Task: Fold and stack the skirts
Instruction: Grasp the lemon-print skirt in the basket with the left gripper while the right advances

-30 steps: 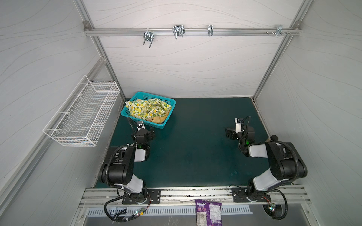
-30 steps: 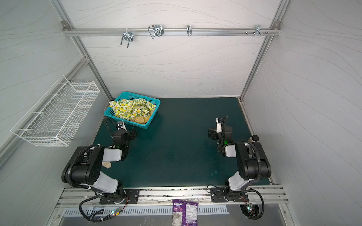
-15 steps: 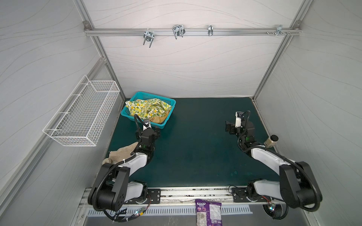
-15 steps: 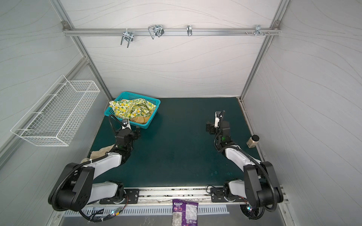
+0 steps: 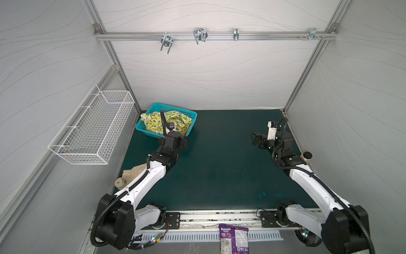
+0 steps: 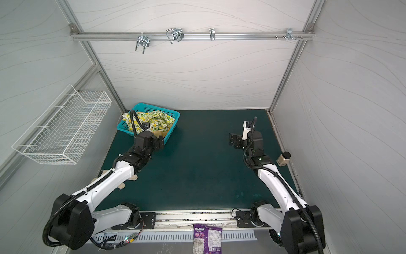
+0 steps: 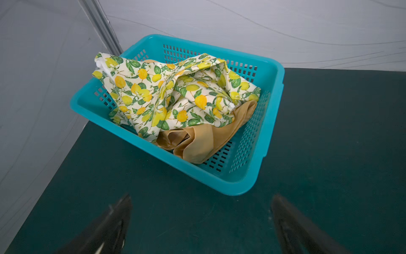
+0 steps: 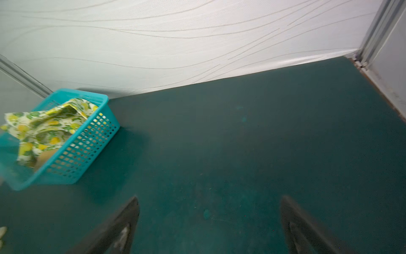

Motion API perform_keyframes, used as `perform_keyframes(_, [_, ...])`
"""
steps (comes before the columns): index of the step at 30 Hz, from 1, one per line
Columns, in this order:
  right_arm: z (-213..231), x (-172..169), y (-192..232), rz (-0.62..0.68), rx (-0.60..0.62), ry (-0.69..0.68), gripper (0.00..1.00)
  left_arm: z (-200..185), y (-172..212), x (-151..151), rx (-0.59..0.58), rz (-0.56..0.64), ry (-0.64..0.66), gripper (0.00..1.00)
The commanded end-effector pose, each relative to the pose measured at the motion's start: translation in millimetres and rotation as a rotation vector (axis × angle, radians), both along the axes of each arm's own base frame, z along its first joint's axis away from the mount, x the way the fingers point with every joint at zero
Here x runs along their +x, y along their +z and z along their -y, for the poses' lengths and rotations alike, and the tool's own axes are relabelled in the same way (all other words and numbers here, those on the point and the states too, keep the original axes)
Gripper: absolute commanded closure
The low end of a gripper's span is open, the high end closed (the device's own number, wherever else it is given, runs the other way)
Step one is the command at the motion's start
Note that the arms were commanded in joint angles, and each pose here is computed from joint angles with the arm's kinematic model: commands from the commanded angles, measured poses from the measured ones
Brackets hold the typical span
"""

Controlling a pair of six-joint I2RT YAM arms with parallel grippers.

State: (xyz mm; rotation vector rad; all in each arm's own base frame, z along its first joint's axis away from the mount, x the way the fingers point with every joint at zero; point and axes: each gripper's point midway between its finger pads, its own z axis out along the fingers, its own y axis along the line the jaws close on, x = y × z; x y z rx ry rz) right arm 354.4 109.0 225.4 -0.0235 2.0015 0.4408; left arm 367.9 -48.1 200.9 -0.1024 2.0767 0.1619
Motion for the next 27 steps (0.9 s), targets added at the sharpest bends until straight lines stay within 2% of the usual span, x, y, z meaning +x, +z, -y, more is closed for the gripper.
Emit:
perform_keyframes(1, [-19,-12,2,-0.122,0.098,0.069,0.01,14,17,2,-0.111,-0.042,-0.011,0.01])
perform_keyframes(6, [-29,-16,19,-0.131,0.142,0.116,0.01,9,43,25,-0.092,-0.038,0.071,0.01])
perform_keyframes(11, [-36,-19,29,-0.136,0.180,0.148,0.01,6,45,57,-0.033,-0.110,0.113,0.01])
perform_keyframes(18, [-43,-26,32,-0.164,0.217,0.181,0.01,-16,14,95,-0.125,-0.214,0.135,0.01])
perform_keyframes(27, [-44,-33,28,-0.171,0.245,0.186,0.01,-56,-38,124,-0.123,-0.342,0.191,0.05])
